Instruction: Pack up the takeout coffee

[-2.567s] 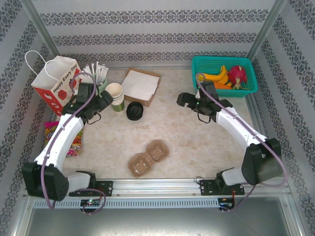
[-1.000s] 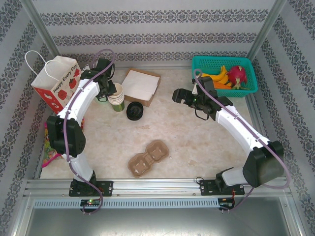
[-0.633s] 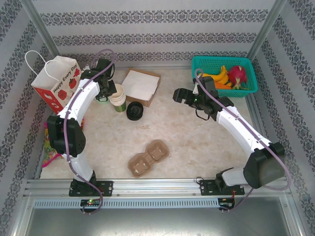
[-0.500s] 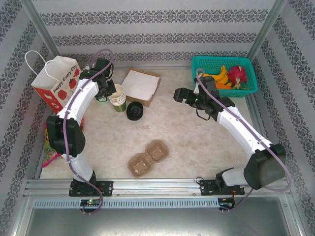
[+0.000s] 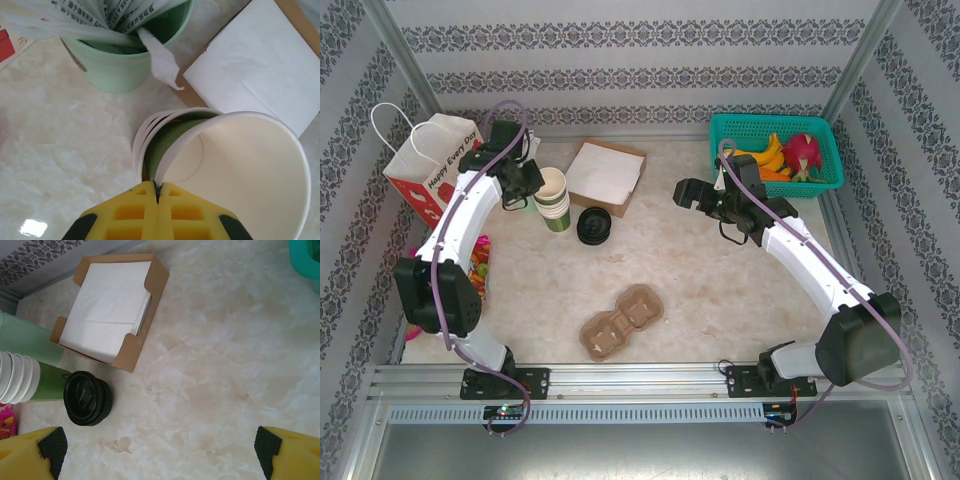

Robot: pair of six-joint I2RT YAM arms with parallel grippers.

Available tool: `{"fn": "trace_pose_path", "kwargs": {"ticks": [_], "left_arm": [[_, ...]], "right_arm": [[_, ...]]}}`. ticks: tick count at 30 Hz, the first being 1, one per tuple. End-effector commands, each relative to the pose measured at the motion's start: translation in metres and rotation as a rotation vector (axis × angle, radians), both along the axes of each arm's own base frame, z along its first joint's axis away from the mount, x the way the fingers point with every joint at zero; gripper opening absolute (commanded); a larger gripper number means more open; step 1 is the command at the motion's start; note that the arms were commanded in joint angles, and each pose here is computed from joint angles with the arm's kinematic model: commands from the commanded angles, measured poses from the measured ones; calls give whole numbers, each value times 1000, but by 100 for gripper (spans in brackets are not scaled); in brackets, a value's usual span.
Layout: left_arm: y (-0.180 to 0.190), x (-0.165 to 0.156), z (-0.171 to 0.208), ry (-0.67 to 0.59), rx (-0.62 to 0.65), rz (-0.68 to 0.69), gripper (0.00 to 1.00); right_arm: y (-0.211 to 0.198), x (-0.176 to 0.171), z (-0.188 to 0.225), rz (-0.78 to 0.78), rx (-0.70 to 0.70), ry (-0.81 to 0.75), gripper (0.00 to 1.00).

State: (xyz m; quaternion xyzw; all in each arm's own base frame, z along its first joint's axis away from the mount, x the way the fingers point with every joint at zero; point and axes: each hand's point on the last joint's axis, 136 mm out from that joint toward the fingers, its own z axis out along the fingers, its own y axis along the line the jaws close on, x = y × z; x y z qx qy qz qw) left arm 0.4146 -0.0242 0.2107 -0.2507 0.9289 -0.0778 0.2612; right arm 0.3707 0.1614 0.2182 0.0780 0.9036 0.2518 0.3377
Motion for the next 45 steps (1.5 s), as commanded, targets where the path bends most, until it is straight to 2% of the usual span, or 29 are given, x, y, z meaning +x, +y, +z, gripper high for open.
{"fn": "trace_pose_path", "kwargs": {"ticks": [1, 9, 13, 23, 26, 31, 40, 41, 43, 45], "left_arm": [[3, 2, 22, -97, -56, 35, 0], [1, 0, 39, -123, -80, -6, 0], [0, -5, 54, -140, -72, -22, 0], [-5, -23, 109, -211, -25, -124, 0], [-19, -31, 122, -234, -34, -174, 0], [-57, -43, 132, -238, -29, -293, 0], [-136, -46, 103, -156, 1, -486, 0], [-145, -46, 99, -148, 4, -512, 0], [-158, -45, 94, -136, 34, -550, 0], [-174, -44, 89, -131, 54, -587, 0]], "right_arm": [[-7, -1, 2, -16, -8, -5, 98], [-10, 0, 6, -34, -20, -20, 98], [-9, 1, 18, -14, -17, -85, 98], [25, -22, 52, 316, -69, -353, 98], [27, -27, 55, 358, -97, -412, 98], [18, -25, 55, 284, -96, -426, 98], [2, -30, 33, 126, -12, -309, 98], [-2, -30, 28, 85, 1, -281, 98], [-26, -28, 16, -121, 55, -185, 98], [-36, -29, 8, -226, 184, -123, 98]]}}
